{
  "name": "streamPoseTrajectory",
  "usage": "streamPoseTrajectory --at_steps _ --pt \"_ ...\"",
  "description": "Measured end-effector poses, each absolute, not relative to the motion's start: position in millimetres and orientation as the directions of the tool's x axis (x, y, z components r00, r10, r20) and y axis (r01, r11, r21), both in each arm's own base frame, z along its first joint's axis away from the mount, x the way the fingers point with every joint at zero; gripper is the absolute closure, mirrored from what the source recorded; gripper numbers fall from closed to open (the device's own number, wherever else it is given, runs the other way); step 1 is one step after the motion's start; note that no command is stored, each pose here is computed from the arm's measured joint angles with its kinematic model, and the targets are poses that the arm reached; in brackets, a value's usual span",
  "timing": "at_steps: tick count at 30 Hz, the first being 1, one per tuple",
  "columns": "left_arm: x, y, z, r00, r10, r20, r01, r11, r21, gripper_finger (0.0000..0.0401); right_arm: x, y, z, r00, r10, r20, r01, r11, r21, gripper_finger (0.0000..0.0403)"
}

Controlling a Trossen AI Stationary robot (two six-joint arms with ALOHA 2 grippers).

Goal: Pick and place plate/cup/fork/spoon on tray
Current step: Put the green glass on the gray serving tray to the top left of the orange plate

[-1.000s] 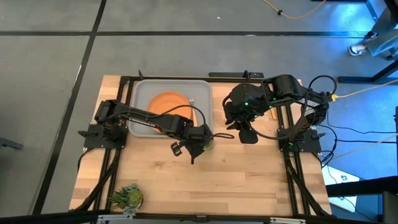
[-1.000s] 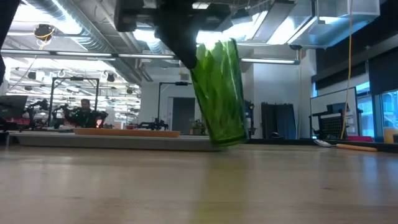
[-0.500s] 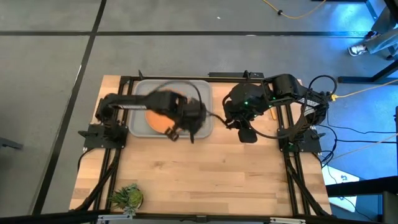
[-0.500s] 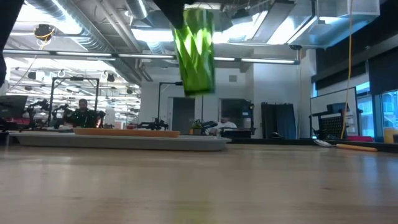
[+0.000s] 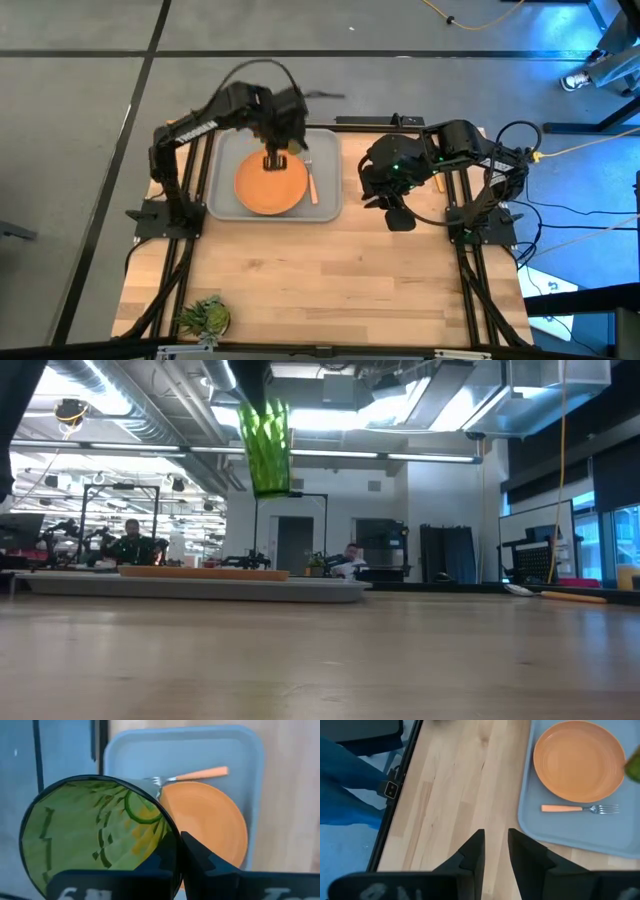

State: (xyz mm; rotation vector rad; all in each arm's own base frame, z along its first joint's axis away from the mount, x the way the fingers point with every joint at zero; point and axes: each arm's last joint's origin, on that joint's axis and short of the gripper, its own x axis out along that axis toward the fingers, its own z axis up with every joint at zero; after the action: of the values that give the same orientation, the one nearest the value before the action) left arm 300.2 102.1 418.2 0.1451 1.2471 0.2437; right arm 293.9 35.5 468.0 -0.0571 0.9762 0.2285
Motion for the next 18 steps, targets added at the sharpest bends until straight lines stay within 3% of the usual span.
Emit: streamPoseTrajectory --at_steps 7,12,18 --pt "267 171 418 0.239 0.309 -0.92 -0.401 0.895 0.196 0.0399 294 35 468 0.539 0.158 -0.827 -0.213 0.976 0.047 0.0313" --pt "231 218 418 0.182 0.343 -0.922 -0.648 0.747 0.15 0.0399 294 34 468 0.544 0.129 -0.829 -0.188 0.982 0.029 0.0313" --pt "197 249 416 0.153 0.342 -0.927 -0.786 0.61 0.095 0.0399 294 32 468 0.555 0.039 -0.831 -0.115 0.993 -0.03 0.0313"
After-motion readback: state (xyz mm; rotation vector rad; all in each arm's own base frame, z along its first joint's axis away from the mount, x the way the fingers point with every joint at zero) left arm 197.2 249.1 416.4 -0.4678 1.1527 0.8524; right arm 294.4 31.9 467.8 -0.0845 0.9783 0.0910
